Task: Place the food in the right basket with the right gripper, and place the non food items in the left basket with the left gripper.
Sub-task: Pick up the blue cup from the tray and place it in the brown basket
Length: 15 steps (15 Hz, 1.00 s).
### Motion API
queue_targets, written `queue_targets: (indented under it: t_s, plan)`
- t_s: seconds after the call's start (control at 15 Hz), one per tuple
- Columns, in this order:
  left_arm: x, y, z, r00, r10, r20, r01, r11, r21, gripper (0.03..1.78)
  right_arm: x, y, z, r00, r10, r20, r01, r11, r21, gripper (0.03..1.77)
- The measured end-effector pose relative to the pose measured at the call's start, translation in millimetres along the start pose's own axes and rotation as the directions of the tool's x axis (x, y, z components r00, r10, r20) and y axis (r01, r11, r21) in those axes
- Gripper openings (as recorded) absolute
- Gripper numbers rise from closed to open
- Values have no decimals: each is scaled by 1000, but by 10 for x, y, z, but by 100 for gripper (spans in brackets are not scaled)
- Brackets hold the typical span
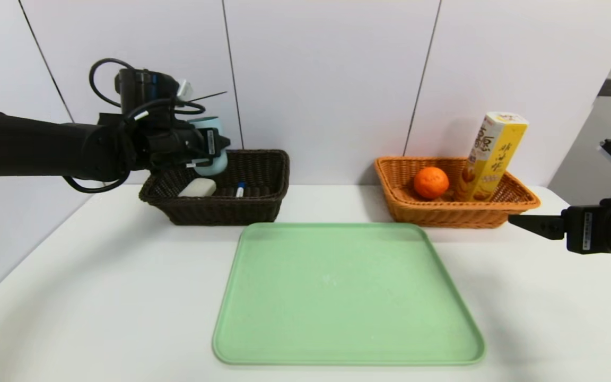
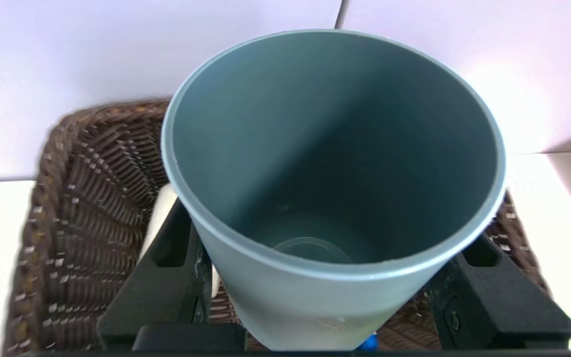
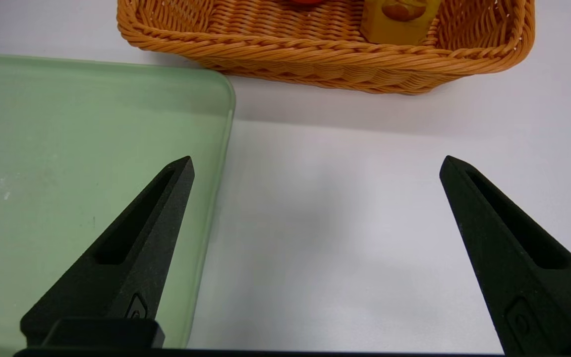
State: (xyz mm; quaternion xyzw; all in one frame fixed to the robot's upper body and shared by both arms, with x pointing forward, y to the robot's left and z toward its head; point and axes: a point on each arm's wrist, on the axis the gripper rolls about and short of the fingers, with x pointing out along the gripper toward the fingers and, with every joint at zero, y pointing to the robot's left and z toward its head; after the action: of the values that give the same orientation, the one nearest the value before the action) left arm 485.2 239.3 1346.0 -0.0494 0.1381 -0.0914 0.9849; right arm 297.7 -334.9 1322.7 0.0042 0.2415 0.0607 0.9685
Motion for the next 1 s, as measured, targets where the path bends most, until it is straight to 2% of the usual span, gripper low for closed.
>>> queue_targets:
  t_s: [0.6,0.8,1.0]
  plan:
    - [405,90,-451,994,24,-104,-24,1000,3,114,-19,-2,26,1000,-12,12,12,1000,-3,171]
    - [487,86,-510,995,20,-97,-19,1000,17,114,-27,-5,20,1000,-14,13,14,1000,-1,171]
    - [542,96,-535,997,21,-74,-18,999,33,132,-27,-6,16,1000,-13,12,13,1000,2,171]
